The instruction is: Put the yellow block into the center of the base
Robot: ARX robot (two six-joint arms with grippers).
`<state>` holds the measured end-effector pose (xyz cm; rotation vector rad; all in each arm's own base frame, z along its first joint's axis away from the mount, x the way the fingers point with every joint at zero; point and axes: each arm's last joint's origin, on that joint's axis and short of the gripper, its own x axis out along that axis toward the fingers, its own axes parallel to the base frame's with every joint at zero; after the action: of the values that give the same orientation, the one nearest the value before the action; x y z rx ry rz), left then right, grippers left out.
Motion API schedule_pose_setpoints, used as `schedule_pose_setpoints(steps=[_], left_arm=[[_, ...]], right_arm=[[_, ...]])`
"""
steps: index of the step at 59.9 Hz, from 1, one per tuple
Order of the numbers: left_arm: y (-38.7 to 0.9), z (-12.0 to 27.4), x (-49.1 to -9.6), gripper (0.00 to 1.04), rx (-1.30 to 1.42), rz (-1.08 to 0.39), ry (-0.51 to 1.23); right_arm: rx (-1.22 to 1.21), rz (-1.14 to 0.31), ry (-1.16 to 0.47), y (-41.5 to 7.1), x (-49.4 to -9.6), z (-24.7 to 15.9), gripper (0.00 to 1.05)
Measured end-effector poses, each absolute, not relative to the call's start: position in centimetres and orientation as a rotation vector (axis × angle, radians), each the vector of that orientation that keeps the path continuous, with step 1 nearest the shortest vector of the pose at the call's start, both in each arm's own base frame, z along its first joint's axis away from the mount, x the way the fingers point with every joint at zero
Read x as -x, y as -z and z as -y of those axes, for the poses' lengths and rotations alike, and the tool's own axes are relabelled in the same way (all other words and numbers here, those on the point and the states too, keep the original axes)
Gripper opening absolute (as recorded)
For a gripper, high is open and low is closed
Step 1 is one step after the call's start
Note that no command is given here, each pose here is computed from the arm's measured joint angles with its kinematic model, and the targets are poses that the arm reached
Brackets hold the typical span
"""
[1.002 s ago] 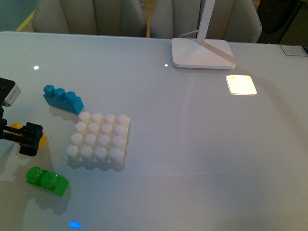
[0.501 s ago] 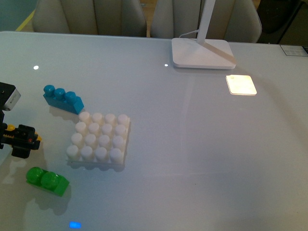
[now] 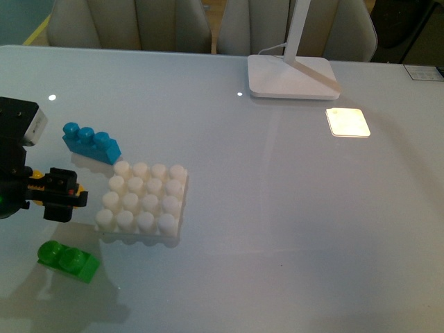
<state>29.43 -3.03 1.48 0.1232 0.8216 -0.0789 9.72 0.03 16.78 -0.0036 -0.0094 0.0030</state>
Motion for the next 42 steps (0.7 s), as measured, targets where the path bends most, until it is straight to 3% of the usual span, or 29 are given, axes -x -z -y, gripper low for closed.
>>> schedule_pose_setpoints(steps=[30,42], left_arm=[[-2.2,12.0,-28.2,0.63,-0.054,-0.829,0.043],[-1.5,13.7,-28.2,0.63,-0.052,-0.835,0.057]], right_arm=[[0.004,0.009,-0.003,-16.8,-9.7,0.0,0.96],[0.004,0.009,-0.003,-16.8,-9.7,0.0,0.96]])
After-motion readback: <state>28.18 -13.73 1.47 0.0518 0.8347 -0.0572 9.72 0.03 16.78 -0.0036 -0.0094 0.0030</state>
